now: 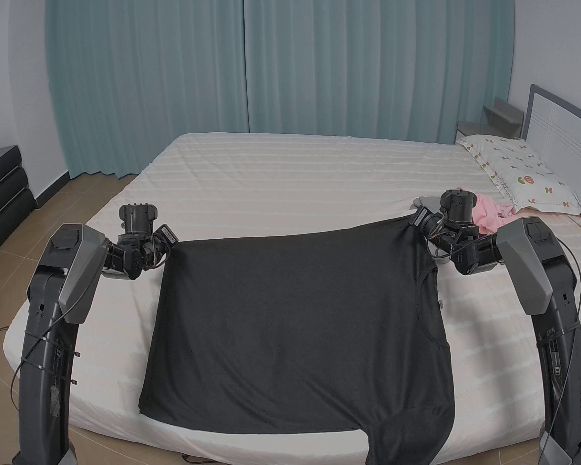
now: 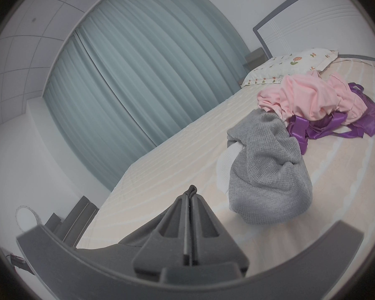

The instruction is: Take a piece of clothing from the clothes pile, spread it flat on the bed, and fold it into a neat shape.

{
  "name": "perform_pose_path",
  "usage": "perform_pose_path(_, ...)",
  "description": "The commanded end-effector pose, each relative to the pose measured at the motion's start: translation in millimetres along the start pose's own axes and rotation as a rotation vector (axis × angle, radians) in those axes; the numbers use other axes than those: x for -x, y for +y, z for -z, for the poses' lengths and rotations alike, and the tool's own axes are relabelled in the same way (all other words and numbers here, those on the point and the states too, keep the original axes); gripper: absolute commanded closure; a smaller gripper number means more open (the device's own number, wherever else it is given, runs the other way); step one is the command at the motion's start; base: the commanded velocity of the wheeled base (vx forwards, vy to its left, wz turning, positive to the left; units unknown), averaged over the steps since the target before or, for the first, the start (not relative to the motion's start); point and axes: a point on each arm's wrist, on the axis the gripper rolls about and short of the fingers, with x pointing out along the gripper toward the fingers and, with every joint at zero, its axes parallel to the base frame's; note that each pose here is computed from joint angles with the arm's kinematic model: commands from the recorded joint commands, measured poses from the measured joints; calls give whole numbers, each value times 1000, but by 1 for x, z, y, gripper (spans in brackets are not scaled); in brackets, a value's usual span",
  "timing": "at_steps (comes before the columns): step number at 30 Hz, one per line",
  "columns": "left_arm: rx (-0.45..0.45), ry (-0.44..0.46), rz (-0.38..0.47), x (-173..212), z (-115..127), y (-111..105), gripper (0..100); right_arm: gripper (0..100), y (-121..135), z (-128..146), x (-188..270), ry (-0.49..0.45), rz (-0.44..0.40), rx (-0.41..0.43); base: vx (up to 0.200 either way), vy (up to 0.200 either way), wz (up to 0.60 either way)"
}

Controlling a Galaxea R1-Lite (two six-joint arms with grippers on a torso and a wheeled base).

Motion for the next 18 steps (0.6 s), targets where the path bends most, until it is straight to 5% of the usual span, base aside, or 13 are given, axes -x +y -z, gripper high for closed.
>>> perform_pose_path(1,-7,7,6,-4,7,-2,100,100,1,-1,-1,-4,-4,2,0,0,0)
perform_pose_path(18,-40,34,24,-22,41,-8,100,100,-25,43,-16,68,40,17,0,0,0)
